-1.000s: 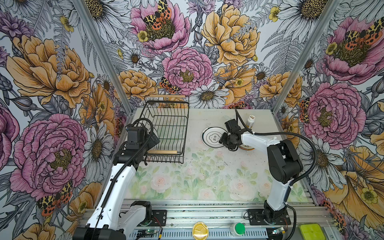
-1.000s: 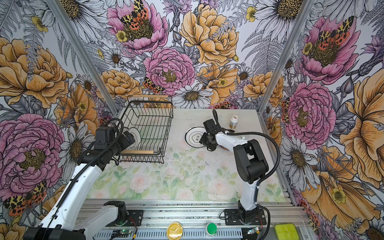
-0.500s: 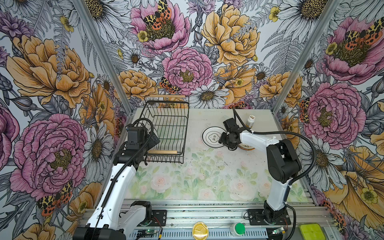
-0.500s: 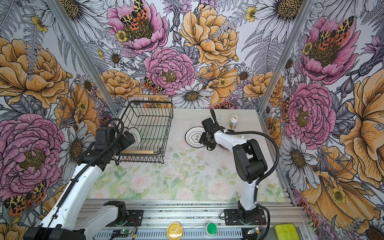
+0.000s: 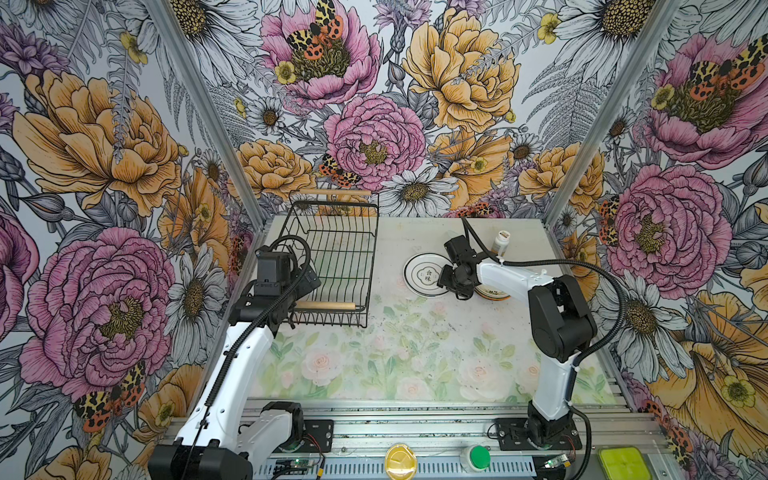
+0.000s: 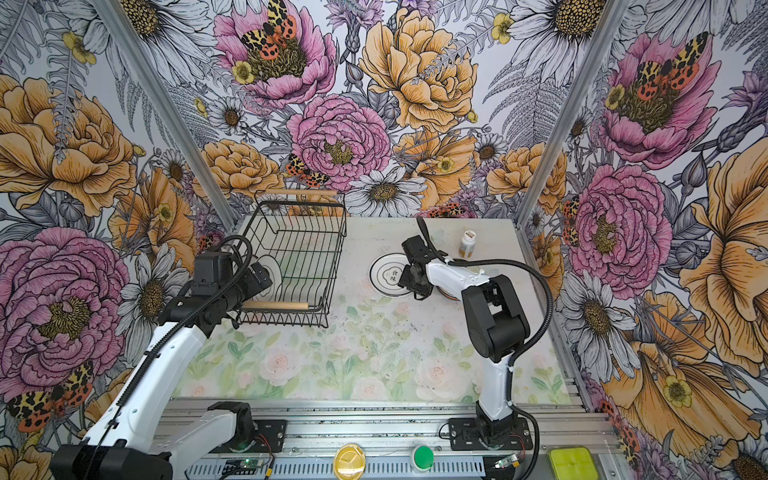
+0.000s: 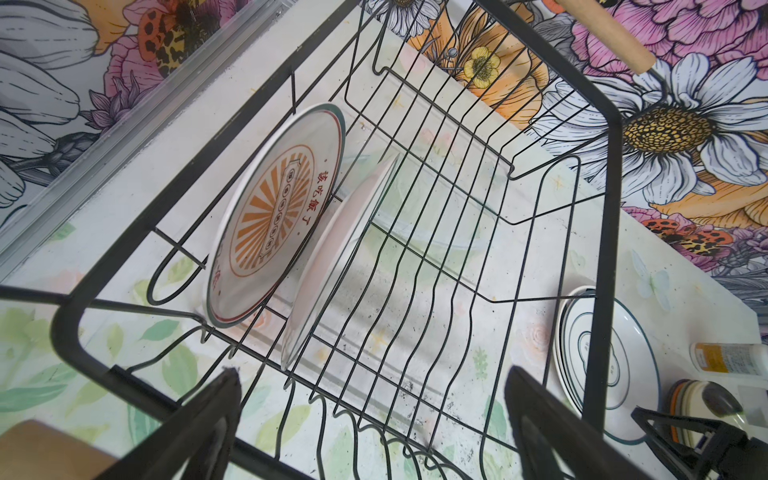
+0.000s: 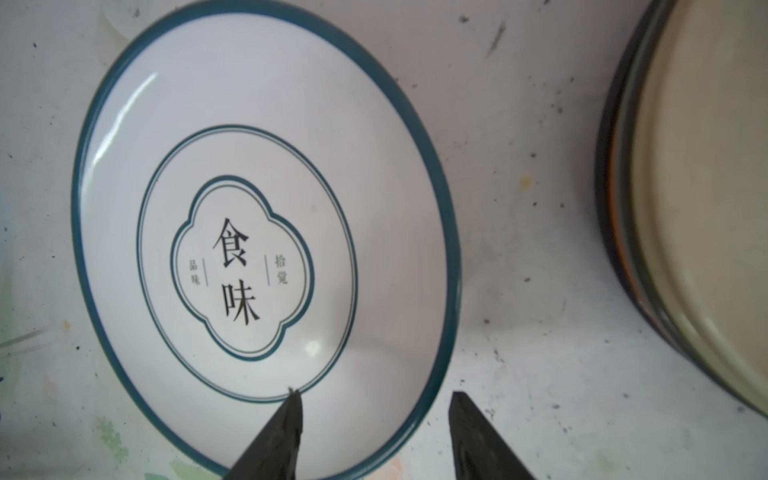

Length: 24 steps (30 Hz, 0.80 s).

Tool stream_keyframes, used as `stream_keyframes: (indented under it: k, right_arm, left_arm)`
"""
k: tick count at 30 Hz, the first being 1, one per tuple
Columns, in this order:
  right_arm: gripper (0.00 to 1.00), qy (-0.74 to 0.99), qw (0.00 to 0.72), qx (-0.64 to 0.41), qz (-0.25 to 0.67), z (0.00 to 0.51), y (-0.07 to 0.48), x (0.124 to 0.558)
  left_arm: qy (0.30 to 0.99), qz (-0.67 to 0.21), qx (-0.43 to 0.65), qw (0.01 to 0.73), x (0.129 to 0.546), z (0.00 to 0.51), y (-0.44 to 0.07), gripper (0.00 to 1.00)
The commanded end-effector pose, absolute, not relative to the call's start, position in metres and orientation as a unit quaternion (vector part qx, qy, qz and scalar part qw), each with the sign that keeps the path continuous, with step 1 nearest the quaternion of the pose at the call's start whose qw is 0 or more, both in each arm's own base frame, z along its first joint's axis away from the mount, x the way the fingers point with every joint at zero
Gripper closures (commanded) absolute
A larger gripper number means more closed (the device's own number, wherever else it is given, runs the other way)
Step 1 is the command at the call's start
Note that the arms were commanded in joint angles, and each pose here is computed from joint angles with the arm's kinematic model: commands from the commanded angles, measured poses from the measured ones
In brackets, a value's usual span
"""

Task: Unload the plates from the dish rack
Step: 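Lay the plate flat with the right gripper while the left hovers over the rack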

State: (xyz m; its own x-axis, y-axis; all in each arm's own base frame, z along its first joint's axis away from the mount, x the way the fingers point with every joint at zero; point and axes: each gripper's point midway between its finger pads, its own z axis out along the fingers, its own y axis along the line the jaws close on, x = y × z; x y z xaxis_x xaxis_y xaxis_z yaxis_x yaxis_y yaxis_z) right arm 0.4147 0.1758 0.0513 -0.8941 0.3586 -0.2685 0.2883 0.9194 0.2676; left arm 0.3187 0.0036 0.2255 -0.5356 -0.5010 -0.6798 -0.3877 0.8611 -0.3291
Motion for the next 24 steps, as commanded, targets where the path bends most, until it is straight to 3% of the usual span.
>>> stream_keyframes:
  k: [1, 24]
  right_arm:
    - [0.42, 0.969, 0.166, 0.155, 0.098, 0.05, 0.176, 0.424]
    - [0.4, 0.984, 0.138, 0.103, 0.042, 0.035, 0.178, 0.432]
  left_arm:
    - [0.877, -0.065, -0.248, 0.407, 0.319, 0.23, 0.007, 0.01]
    - [0.887, -0.058, -0.246, 0.387, 0.324, 0.217, 0.009, 0.01]
